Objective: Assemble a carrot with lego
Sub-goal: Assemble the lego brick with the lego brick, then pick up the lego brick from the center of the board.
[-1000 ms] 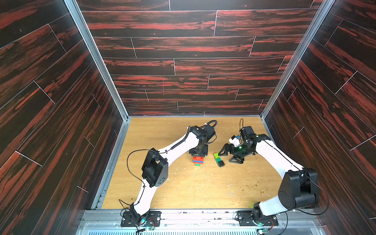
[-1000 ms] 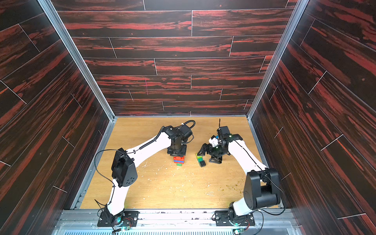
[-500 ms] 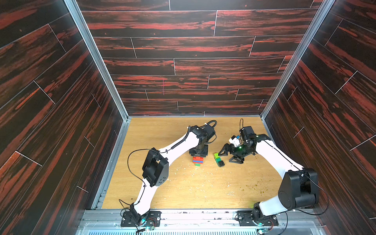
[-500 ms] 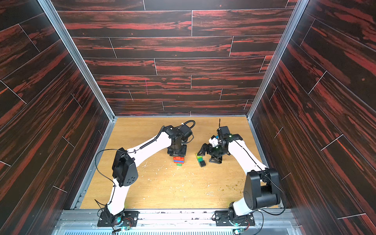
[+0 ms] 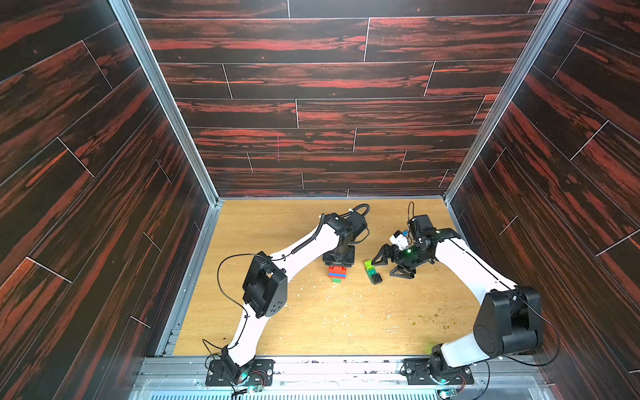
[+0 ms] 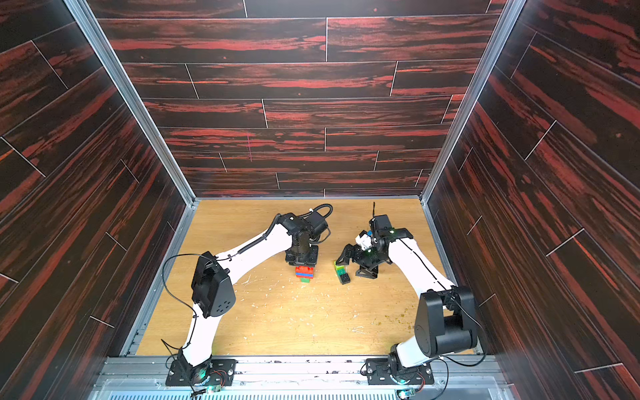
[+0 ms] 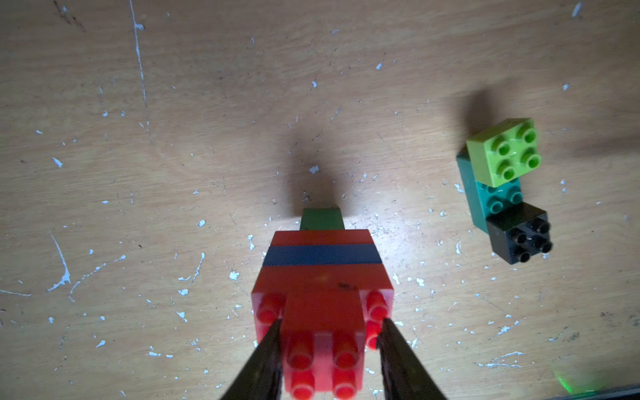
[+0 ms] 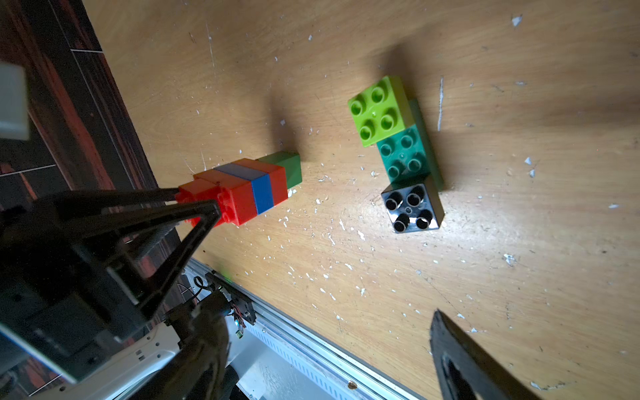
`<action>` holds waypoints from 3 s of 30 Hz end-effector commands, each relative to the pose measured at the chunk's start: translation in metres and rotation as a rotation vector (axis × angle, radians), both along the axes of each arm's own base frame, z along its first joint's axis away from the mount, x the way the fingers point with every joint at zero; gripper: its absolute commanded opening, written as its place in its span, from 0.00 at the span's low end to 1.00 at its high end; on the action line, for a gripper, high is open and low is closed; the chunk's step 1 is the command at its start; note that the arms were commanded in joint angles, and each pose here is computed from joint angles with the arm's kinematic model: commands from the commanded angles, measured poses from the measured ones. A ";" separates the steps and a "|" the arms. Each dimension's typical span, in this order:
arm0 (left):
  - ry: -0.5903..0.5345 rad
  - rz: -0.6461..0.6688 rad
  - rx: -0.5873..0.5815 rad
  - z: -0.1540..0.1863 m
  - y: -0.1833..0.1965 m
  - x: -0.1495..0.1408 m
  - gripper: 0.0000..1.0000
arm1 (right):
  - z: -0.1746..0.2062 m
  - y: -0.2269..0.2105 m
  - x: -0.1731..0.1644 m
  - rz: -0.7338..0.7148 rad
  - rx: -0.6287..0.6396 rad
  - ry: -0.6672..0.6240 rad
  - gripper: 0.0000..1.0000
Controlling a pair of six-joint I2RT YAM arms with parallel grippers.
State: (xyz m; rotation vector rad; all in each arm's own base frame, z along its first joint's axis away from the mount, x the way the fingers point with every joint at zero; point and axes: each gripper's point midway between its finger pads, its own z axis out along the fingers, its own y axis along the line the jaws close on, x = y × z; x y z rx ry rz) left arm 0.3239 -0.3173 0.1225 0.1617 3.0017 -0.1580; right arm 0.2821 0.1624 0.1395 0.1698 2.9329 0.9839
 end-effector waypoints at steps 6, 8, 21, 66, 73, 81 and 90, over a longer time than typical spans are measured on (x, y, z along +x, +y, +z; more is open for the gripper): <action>-0.056 0.014 0.012 0.023 0.004 0.007 0.46 | -0.006 -0.001 0.001 -0.011 -0.007 0.027 0.92; -0.062 0.012 0.027 0.027 0.007 0.007 0.46 | -0.007 -0.001 0.002 -0.011 -0.007 0.025 0.92; -0.155 0.038 0.093 0.067 0.039 0.011 0.59 | -0.042 -0.024 0.035 0.133 -0.282 -0.123 0.90; -0.147 0.257 0.006 0.046 0.142 0.002 0.72 | -0.134 0.017 0.037 0.412 -0.541 -0.200 0.45; -0.145 0.258 0.004 0.045 0.142 0.002 0.72 | -0.134 0.018 0.040 0.405 -0.549 -0.212 0.42; -0.143 0.257 0.003 0.044 0.142 0.002 0.72 | -0.133 0.019 0.041 0.404 -0.545 -0.214 0.38; -0.143 0.258 -0.003 0.044 0.141 0.002 0.72 | -0.131 0.019 0.041 0.410 -0.551 -0.215 0.21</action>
